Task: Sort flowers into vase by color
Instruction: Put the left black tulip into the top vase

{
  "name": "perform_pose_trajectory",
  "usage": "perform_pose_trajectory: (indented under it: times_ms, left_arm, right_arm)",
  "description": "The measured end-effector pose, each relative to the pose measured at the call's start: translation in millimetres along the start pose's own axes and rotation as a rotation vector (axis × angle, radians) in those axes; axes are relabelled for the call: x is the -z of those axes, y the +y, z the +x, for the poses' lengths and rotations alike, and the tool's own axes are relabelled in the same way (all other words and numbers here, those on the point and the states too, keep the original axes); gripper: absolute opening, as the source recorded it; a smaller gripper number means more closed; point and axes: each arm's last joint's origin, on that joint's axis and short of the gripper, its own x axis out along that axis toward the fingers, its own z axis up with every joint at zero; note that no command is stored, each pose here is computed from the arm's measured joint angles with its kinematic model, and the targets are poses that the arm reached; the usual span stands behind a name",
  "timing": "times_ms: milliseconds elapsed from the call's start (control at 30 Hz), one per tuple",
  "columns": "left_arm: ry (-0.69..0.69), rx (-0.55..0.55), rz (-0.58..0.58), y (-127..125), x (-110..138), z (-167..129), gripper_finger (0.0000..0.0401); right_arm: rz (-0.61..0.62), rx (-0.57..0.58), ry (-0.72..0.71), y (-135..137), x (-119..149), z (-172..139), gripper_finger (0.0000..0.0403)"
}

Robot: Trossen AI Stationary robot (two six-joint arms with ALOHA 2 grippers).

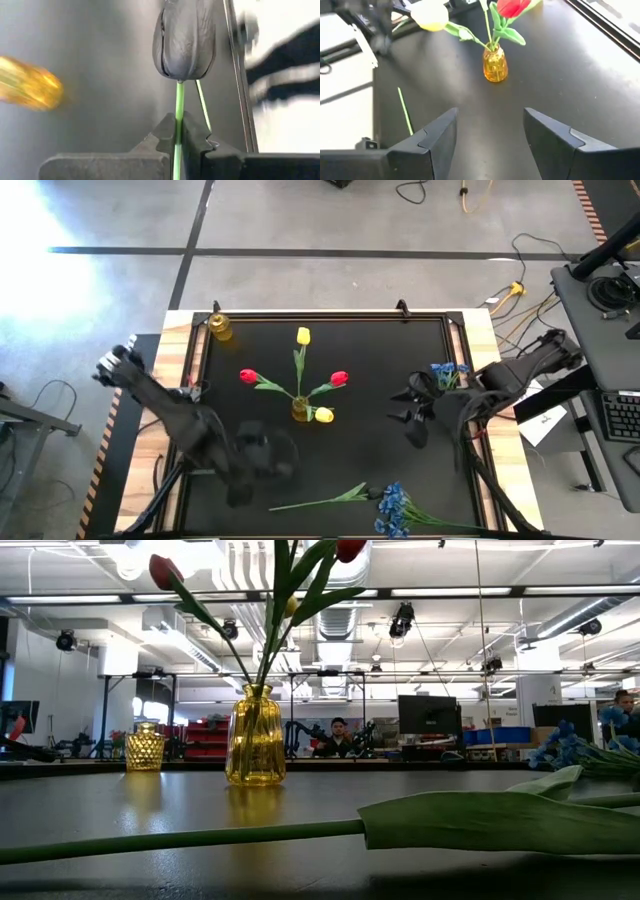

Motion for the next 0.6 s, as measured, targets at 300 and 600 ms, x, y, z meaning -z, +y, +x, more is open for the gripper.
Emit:
perform_pose_trajectory:
  times_ms: [300,600]
  left_arm:
    - [-0.563,-0.145,-0.074,72,-30,-122,0.0000]
    - [-0.713,-0.390,-0.039,127,-34,-187,0.0000]
  right_arm:
    - [0.050,-0.004,-0.071,-11,-4,-19,0.0215]
    - [0.054,-0.001,-0.076,-11,-5,-20,0.0215]
